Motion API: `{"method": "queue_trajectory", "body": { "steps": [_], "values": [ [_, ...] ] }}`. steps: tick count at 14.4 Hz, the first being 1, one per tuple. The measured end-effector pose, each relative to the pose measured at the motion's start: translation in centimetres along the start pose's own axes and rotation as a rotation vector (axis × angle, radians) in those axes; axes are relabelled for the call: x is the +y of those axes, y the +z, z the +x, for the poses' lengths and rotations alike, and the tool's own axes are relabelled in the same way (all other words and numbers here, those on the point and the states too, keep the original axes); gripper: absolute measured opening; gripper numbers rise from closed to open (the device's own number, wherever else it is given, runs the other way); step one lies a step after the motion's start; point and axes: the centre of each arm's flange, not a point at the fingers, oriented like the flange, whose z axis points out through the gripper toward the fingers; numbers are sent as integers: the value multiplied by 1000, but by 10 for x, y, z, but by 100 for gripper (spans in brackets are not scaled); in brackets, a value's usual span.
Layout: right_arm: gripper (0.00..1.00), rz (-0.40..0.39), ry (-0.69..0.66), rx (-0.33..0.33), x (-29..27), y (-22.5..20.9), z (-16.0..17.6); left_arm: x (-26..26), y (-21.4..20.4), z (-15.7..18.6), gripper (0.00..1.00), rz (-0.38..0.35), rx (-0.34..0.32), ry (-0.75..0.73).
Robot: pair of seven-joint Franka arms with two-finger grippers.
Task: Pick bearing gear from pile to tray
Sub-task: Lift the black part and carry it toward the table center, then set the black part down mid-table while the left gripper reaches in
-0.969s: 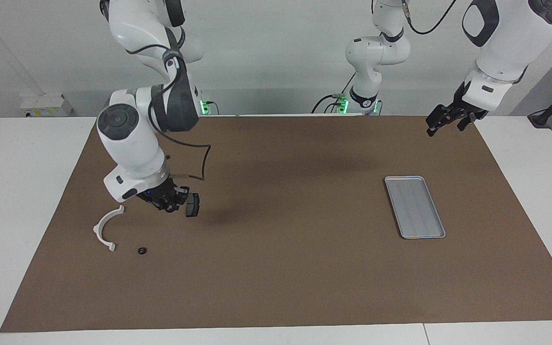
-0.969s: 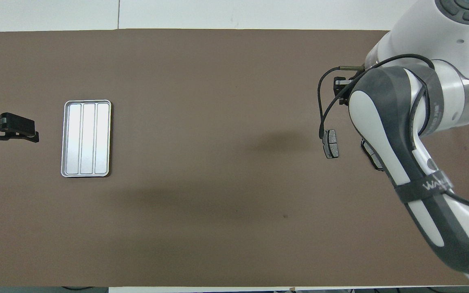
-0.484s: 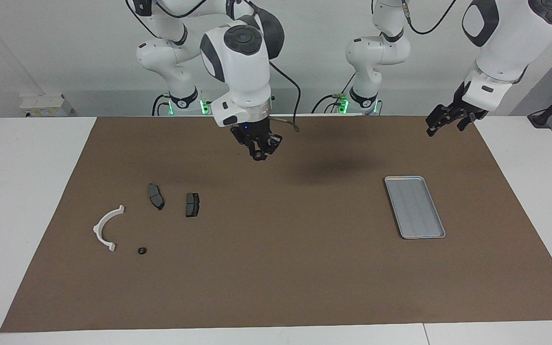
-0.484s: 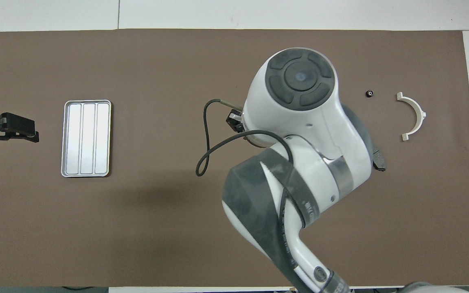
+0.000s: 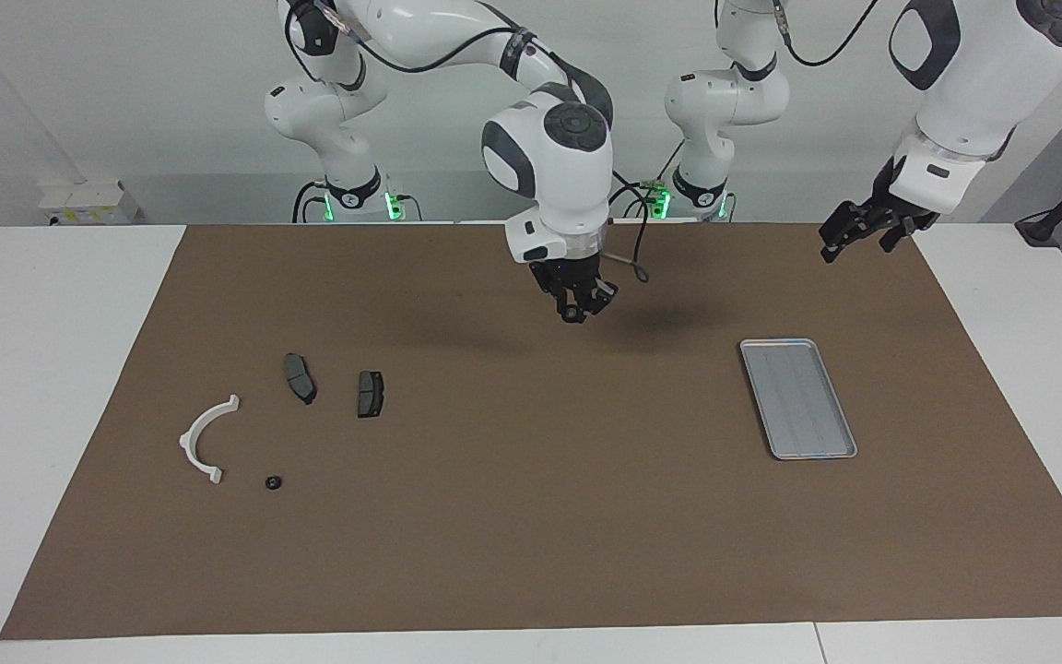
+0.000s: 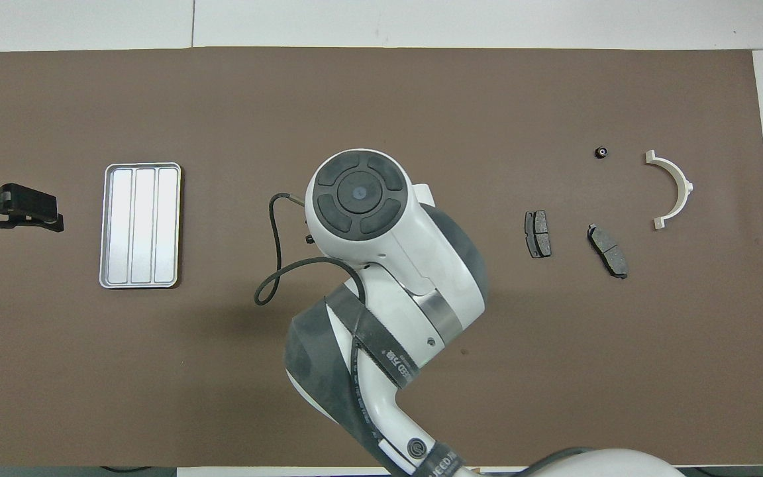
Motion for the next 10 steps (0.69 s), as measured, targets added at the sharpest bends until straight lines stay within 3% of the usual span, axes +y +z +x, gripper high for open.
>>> {"method": "queue_trajectory", "body": {
  "steps": [4, 10],
  "values": [
    [35, -24, 21, 34, -24, 88, -14, 0, 0, 0, 100, 0, 0, 0],
    [35, 51, 32, 54, -31, 102, -2, 0, 0, 0, 100, 0, 0, 0]
  ]
}}
